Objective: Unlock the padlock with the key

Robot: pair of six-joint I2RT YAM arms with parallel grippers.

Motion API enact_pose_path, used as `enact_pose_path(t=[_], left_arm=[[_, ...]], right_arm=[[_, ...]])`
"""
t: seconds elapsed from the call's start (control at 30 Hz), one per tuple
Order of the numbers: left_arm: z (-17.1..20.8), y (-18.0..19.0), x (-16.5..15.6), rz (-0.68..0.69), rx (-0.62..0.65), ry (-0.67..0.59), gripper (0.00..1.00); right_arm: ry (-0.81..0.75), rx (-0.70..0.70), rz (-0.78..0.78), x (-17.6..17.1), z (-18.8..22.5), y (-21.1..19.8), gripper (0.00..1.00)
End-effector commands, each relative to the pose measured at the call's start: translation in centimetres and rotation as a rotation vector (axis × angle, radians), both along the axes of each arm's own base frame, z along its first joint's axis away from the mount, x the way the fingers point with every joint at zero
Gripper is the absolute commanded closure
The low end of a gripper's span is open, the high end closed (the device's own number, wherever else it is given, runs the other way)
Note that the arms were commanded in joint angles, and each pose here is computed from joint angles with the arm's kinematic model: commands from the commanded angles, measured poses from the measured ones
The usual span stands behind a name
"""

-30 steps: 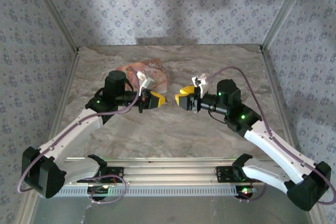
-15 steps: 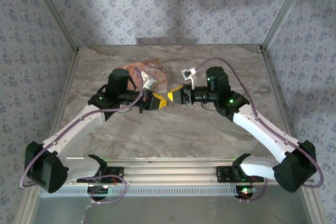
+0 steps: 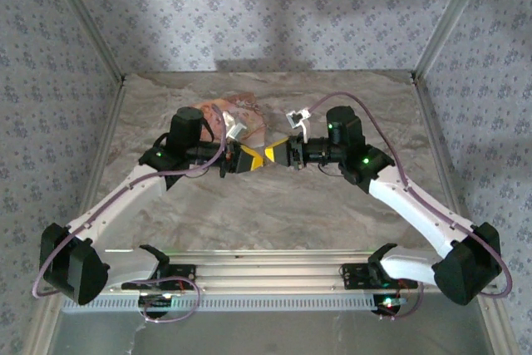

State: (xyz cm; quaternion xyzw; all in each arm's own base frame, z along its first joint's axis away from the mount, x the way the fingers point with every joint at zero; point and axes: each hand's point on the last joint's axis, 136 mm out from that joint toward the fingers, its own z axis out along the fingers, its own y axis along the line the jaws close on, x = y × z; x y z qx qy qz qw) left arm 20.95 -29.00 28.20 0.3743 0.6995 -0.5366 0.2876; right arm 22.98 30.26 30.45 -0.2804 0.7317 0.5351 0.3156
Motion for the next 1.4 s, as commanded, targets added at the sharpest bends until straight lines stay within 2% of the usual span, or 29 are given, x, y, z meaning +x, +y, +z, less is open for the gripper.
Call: enact_pose_path(t=[0.0,0.33,0.5,0.67,0.9,1.1,1.23,1.37], left_arm=[[2.1,0.0,-0.1,-0.016,-0.042,-0.045,1.0],[2.4,0.0,-0.3,-0.024,-0.053,-0.046,1.0],[2.4,0.1,-0.4,-0.024,-0.054,-0.048,1.0],[2.4,0.1,-0.4,-0.024,-0.055,-0.049,1.0],[2.5,0.1,-0.5,-0.029,-0.064,-0.049,1.0],[2.5,0.1,-0.7,-0.04,-0.067,-0.044,1.0],[2.4,0.1,-0.6,-0.037,-0.064,-0.042,1.0],[2.1,0.2,-0.1,-0.005,-0.056,-0.029,1.0]], right_arm=[[-0.007,0.023,0.013,-0.7,0.6,0.0,0.87],[-0.003,0.018,0.004,-0.5,0.0,0.1,0.85],[0.002,0.01,-0.009,-0.2,-0.4,0.1,0.79],[0.009,0.007,-0.019,0.0,-0.9,0.0,0.78],[0.016,0.032,-0.001,-0.2,-0.9,0.4,0.86],[0.015,0.051,0.033,-0.5,-0.9,0.7,0.87],[-0.008,0.06,0.05,-0.8,-0.7,0.8,1.0],[-0.027,0.03,-0.004,-0.2,-1.1,0.2,1.0]])
